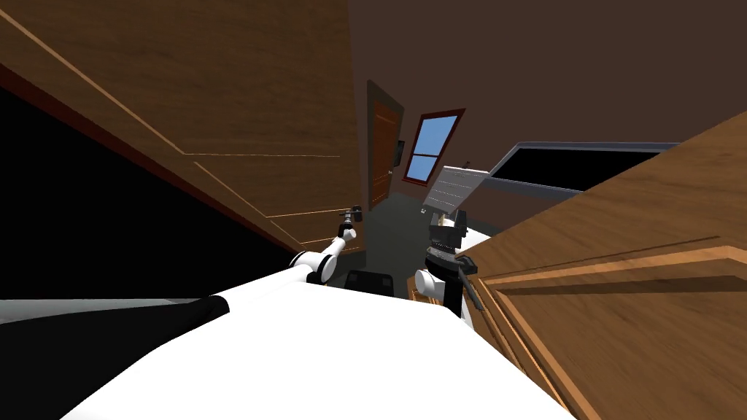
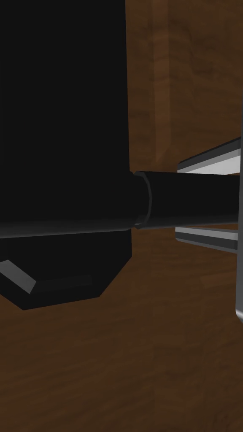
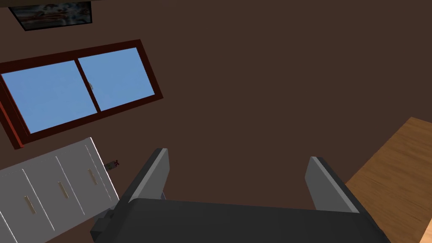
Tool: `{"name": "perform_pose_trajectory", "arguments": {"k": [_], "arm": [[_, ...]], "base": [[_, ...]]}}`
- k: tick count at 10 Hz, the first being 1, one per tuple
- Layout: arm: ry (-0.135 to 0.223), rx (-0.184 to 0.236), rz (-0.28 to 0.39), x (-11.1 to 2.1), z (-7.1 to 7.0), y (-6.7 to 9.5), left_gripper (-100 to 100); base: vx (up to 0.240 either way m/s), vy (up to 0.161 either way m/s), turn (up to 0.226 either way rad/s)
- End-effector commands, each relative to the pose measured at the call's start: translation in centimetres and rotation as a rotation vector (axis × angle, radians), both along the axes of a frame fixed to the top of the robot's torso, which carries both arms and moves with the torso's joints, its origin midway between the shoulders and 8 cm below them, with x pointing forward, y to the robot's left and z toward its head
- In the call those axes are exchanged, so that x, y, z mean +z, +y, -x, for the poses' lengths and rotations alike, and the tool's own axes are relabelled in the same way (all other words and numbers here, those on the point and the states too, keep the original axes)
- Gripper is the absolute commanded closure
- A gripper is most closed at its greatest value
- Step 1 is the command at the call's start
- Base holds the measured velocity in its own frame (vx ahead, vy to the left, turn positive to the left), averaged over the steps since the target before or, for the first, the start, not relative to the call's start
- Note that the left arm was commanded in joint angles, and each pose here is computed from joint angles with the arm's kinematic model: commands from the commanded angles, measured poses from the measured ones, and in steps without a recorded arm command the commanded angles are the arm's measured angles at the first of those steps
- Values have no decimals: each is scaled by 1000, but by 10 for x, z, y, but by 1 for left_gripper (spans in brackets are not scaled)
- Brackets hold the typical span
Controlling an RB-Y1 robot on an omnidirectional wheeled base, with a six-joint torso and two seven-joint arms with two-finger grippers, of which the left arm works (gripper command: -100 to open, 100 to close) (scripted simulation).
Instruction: Push the door open
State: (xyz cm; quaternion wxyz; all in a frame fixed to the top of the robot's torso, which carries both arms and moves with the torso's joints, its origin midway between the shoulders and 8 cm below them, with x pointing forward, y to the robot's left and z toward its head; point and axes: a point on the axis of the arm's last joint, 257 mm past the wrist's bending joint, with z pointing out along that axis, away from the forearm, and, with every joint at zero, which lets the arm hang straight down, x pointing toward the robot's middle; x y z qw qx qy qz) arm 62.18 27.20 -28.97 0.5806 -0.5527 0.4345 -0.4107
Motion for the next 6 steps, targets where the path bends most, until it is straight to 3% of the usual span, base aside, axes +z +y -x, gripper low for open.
{"name": "perform_pose_trajectory", "arguments": {"k": [1, 2, 4, 6], "arm": [[-22, 49, -12, 8, 1, 25, 100], [-23, 74, -7, 8, 2, 29, 100], [-22, 81, -4, 8, 3, 30, 100], [-17, 107, 19, 4, 7, 24, 100]], "base": [[131, 9, -6], [215, 13, 33], [150, -1, 27], [167, -36, 61]]}}
